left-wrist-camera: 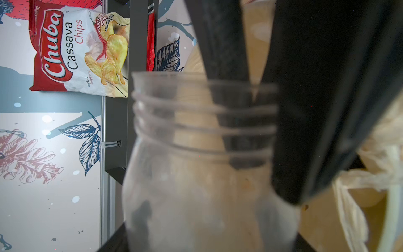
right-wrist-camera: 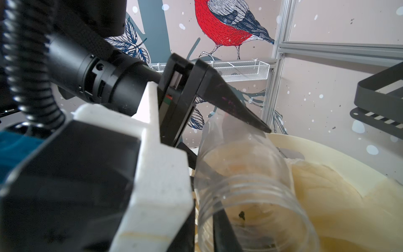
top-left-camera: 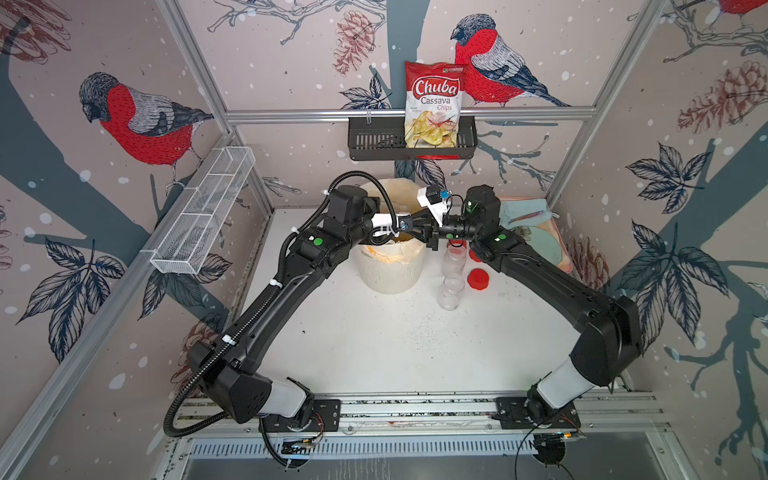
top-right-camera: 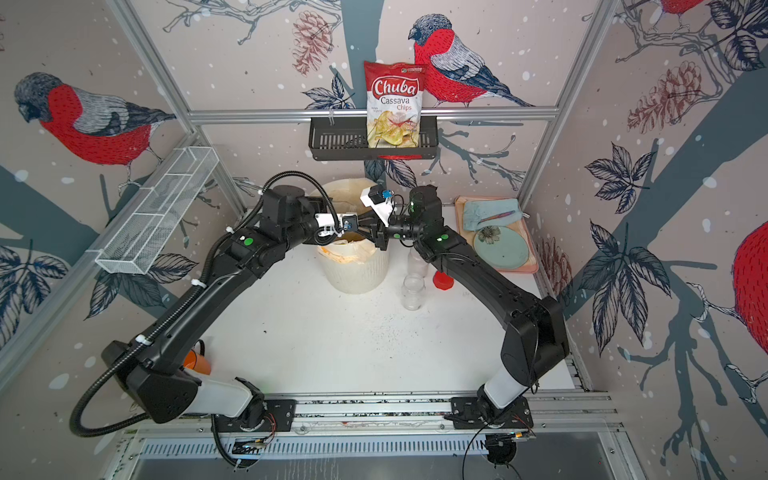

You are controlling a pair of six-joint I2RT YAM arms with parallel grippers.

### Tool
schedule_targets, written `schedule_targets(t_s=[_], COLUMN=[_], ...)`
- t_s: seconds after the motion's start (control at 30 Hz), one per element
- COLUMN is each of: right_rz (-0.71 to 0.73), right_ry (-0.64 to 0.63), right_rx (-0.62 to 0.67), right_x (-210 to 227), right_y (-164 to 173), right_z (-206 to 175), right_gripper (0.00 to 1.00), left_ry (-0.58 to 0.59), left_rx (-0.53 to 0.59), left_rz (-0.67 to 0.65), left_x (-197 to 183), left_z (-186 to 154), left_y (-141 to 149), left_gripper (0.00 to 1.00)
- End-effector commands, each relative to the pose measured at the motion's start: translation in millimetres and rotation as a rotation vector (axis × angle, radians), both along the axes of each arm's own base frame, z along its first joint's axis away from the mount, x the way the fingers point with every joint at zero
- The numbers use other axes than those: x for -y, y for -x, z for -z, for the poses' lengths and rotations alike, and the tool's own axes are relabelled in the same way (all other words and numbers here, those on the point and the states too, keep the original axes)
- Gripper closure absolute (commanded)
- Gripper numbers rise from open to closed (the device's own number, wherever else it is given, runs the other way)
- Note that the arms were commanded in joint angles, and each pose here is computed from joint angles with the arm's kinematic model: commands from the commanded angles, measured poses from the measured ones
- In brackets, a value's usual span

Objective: Empty moldy tea leaves from jars
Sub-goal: Place the jar at the center of the board.

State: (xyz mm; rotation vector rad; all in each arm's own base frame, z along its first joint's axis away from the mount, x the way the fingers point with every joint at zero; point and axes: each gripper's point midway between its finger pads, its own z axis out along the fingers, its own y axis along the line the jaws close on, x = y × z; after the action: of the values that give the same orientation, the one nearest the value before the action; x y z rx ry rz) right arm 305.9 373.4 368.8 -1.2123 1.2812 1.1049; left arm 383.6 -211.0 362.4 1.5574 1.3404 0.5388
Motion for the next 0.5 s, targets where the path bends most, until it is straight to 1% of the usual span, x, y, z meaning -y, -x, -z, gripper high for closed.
schedule_targets(t_s=[0.0,0.07,0.33,0.47], right_rz=[-0.025,-0.026,-0.029,-0.021], right_ry=[0.005,0.004,0.014,0.008], right_rx=[-0.005,-0.002,-0.008,0.003], right_x=[-2.6,-3.1,-5.4,-4.7], right_y=[5.0,5.4,5.6,6.1], right_z=[-0.1,-0.6,2.2,-1.9], right_gripper=[0.91,1.00,1.00,1.00], left_ry=[0.028,0.028,0.029,0.033], left_rx=[0.028,0.028,0.040,0.052], left_rz=[0.016,0.019,0.015,0.012], left_x=[3.3,3.9,3.8,2.7], left_z=[-10.5,-10.6,-13.4,-15.2], left_y=[0.9,1.5,0.9,1.3], left_gripper=[0.34,0.34,0.34,0.32])
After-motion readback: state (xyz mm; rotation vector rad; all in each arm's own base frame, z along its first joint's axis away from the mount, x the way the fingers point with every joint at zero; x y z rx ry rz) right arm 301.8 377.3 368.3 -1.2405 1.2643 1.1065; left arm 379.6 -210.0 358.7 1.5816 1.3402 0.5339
